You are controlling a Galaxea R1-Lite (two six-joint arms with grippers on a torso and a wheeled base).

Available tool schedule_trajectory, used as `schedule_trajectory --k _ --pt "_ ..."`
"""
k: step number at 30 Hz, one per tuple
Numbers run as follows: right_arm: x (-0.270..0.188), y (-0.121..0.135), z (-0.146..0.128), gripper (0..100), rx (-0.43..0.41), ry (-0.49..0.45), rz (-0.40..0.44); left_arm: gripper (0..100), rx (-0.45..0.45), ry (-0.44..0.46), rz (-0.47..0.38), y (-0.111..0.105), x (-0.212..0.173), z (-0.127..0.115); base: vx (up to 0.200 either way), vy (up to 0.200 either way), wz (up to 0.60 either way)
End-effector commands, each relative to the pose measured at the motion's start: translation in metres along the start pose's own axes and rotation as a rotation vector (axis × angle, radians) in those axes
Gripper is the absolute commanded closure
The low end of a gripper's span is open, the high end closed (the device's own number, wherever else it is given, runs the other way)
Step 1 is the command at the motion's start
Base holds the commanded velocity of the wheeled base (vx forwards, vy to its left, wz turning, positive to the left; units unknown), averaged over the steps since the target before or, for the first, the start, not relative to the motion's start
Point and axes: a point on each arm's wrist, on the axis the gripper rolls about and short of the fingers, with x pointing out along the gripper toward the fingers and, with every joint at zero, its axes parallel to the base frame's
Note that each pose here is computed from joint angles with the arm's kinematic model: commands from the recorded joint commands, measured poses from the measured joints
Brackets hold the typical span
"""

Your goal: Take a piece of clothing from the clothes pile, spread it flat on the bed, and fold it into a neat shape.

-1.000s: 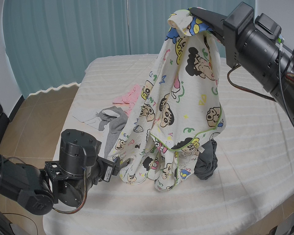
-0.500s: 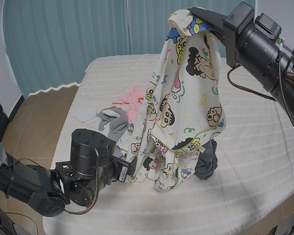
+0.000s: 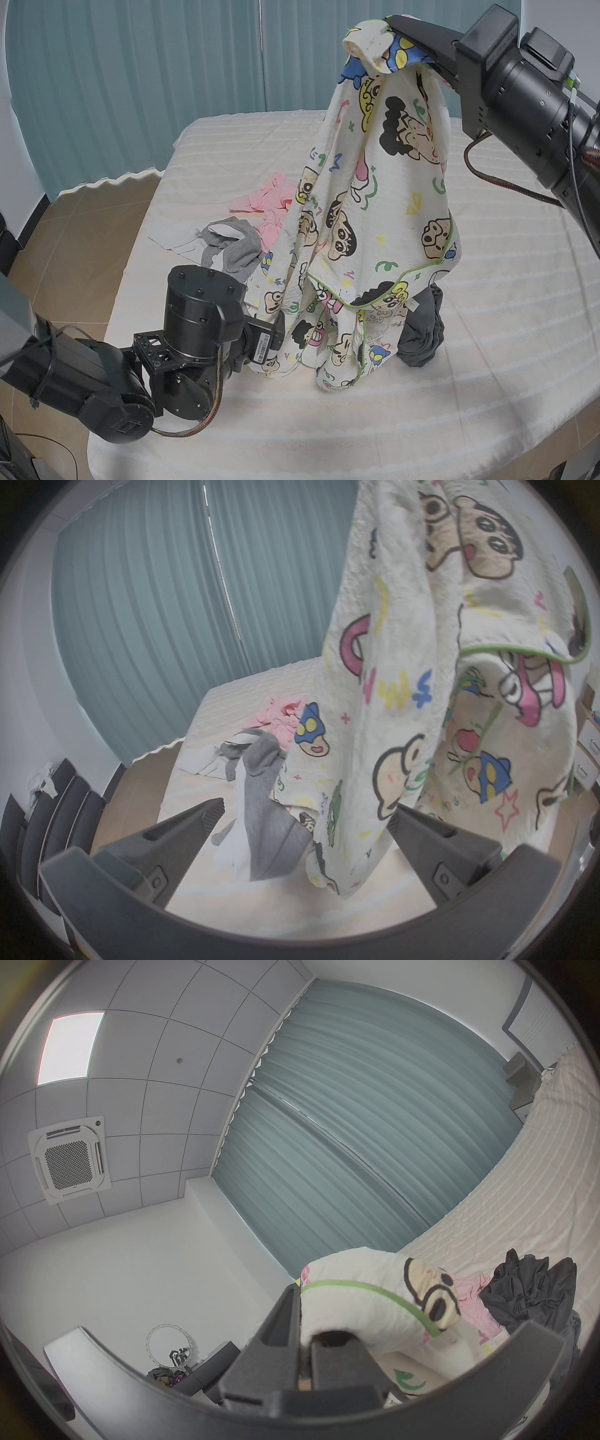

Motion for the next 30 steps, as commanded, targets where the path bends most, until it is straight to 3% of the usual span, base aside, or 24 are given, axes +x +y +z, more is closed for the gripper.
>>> schedule_trajectory --k 1,16,21,24,30 --pt "0.0 0.0 0.0 100 -0.001 0.0 0.001 0 -0.014 -0.009 0.019 0.001 0.004 0.004 0.0 0.0 0.0" --pt "-0.002 0.0 0.001 100 0.028 -0.001 0.0 0 -0.024 0.025 0.154 0.019 0.02 0.0 0.0 0.0 0.0" --pt "-0.003 0.0 0.002 100 0.031 0.0 0.001 0 -0.03 0.017 0.108 0.015 0.022 0.0 0.0 0.0 0.0" --pt "-0.003 0.0 0.001 100 0.031 0.002 -0.001 0 -0.035 -0.001 -0.012 0.006 0.025 -0.003 0.0 0.0 0.0" --pt "-0.003 0.0 0.002 100 0.03 0.0 0.002 0 -0.034 0.002 -0.135 -0.004 0.04 -0.013 0.0 0.0 0.0"
